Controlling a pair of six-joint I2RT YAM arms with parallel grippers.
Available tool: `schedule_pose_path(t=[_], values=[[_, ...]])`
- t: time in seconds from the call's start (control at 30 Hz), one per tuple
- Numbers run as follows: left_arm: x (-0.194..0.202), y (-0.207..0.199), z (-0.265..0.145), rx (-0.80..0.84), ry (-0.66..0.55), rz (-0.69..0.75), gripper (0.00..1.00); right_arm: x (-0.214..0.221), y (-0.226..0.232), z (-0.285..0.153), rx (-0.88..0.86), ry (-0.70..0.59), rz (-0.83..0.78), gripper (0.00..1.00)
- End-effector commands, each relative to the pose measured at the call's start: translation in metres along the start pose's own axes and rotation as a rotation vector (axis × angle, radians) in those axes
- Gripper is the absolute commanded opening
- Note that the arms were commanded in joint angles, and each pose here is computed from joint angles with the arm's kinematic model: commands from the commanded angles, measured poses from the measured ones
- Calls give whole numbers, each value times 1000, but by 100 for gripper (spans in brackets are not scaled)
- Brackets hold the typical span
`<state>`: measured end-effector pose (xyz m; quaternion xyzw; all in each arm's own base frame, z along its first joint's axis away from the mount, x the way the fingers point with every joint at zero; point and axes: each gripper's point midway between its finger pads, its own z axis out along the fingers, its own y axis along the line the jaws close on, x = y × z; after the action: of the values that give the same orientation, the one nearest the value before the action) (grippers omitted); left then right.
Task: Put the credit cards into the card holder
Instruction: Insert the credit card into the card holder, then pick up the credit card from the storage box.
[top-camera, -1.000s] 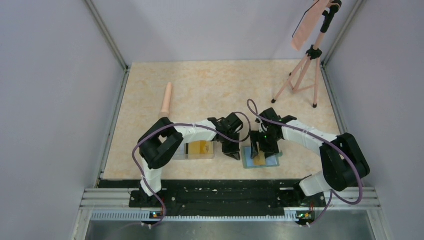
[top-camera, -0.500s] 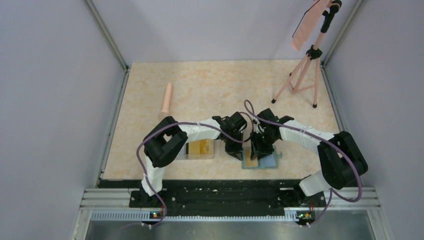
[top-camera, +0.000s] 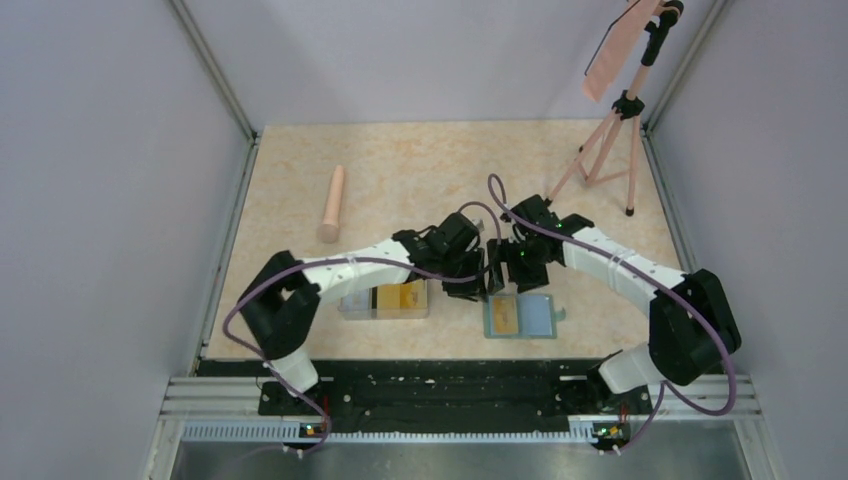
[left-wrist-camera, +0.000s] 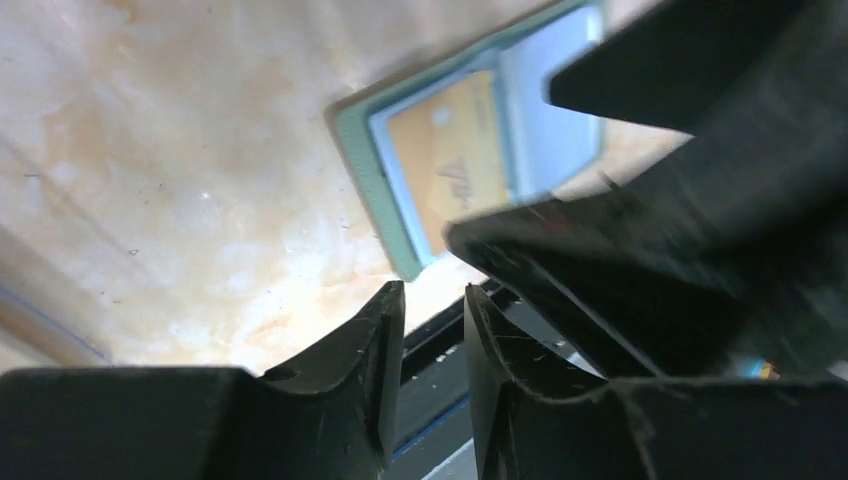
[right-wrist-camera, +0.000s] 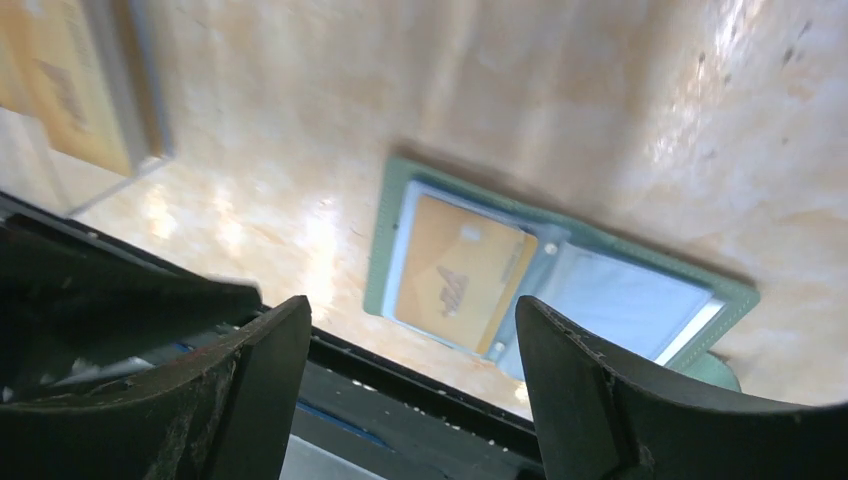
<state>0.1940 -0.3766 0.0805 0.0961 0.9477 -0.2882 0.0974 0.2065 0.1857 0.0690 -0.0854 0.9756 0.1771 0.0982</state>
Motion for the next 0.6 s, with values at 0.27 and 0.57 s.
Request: schedule_pose_path(t=[0.27,0.57], values=[[-52,58,-134,253,-421,-200,41,-59,76,-32,-128,-99,-129,75],[-9,206,-198,-262,-538,-438,54,-65,124,-16,-182,-57,-198,74]])
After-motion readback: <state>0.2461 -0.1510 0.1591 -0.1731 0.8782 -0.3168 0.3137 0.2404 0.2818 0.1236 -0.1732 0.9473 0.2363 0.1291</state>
